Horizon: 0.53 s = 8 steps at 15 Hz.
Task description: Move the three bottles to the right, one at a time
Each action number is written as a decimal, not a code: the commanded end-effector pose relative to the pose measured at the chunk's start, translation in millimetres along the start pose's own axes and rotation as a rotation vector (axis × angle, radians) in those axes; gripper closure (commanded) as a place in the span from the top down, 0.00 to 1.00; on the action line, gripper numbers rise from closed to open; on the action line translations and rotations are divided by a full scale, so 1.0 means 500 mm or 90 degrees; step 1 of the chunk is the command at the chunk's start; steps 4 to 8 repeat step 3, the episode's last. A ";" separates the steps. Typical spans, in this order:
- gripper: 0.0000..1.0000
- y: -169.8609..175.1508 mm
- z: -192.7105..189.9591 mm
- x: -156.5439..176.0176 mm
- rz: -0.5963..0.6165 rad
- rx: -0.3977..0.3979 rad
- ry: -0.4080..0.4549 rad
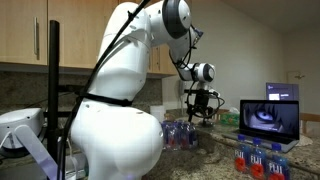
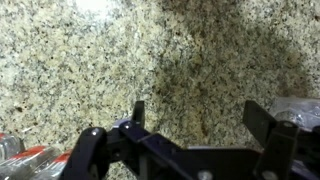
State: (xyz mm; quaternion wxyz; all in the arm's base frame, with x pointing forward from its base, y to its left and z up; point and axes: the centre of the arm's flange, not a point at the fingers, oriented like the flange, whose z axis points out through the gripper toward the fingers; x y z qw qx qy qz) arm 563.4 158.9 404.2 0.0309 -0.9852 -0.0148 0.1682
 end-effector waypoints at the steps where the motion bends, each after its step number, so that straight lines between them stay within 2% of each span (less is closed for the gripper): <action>1: 1.00 0.000 -0.001 -0.001 0.000 0.000 0.001; 8: 1.00 0.000 -0.002 -0.001 0.000 0.000 0.001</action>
